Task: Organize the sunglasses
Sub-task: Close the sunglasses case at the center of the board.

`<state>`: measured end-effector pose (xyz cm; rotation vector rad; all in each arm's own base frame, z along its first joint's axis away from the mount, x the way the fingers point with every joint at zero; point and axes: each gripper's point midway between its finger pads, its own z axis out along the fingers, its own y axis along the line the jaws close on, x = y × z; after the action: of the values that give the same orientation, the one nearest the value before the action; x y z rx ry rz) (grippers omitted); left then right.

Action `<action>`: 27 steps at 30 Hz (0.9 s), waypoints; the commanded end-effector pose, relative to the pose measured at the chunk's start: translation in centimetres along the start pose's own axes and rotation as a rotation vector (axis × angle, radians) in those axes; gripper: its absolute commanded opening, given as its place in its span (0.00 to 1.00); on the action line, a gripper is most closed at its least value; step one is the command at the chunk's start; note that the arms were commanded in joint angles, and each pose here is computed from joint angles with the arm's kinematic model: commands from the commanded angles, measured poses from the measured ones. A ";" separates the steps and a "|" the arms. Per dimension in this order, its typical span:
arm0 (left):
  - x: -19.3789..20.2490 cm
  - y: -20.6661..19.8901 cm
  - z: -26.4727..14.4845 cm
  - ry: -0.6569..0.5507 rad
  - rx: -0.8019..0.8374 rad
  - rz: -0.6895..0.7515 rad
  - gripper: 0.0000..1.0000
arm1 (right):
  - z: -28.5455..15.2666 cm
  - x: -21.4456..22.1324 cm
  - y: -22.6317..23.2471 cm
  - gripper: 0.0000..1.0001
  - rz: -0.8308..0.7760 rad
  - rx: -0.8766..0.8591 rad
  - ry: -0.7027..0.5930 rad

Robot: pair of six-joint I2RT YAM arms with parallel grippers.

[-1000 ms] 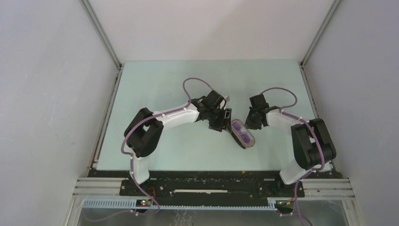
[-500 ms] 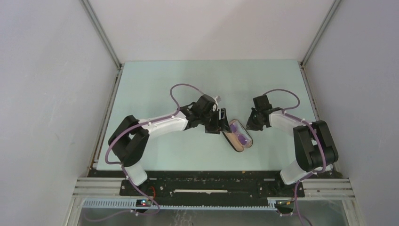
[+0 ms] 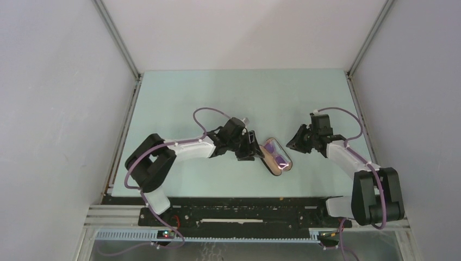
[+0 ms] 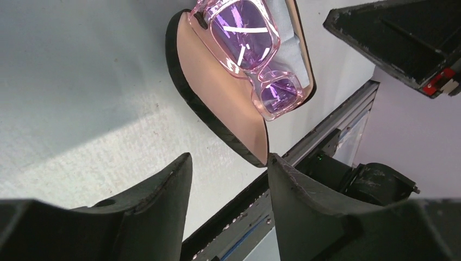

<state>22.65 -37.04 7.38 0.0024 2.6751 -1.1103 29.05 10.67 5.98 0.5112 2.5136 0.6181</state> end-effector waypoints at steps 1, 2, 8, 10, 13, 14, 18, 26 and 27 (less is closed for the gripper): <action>-1.0 -1.9 -0.3 -0.064 0.101 -0.041 0.58 | -0.7 0.1 2.2 0.33 -0.060 -0.149 0.009; -1.1 -1.9 -0.2 -0.065 0.107 -0.049 0.57 | -0.6 0.3 2.2 0.34 -0.065 -0.154 0.021; -0.8 -1.5 0.9 -0.049 0.138 -0.100 0.50 | 0.1 1.3 1.7 0.34 -0.062 -0.178 0.063; -0.7 -1.3 1.1 -0.046 0.140 -0.103 0.46 | 0.3 1.3 1.4 0.34 -0.057 -0.173 0.063; -0.7 -1.2 1.2 -0.041 0.136 -0.102 0.45 | 0.6 0.9 1.1 0.33 -0.055 -0.163 0.053; -0.7 -1.0 1.3 -0.040 0.130 -0.102 0.45 | 0.7 0.9 1.0 0.33 -0.054 -0.163 0.053; -0.8 -1.0 1.3 -0.042 0.126 -0.102 0.43 | 1.2 1.1 0.8 0.31 -0.044 -0.166 0.072; -1.3 -1.0 1.7 -0.043 0.116 -0.091 0.35 | 1.2 1.3 0.9 0.23 -0.037 -0.174 0.084; -1.4 -1.1 1.7 -0.045 0.116 -0.090 0.34 | 1.2 1.4 0.9 0.22 -0.037 -0.176 0.085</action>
<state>23.52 -38.34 6.74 -0.1304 2.6134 -1.2561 28.54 12.24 4.54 0.4260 2.5347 0.8327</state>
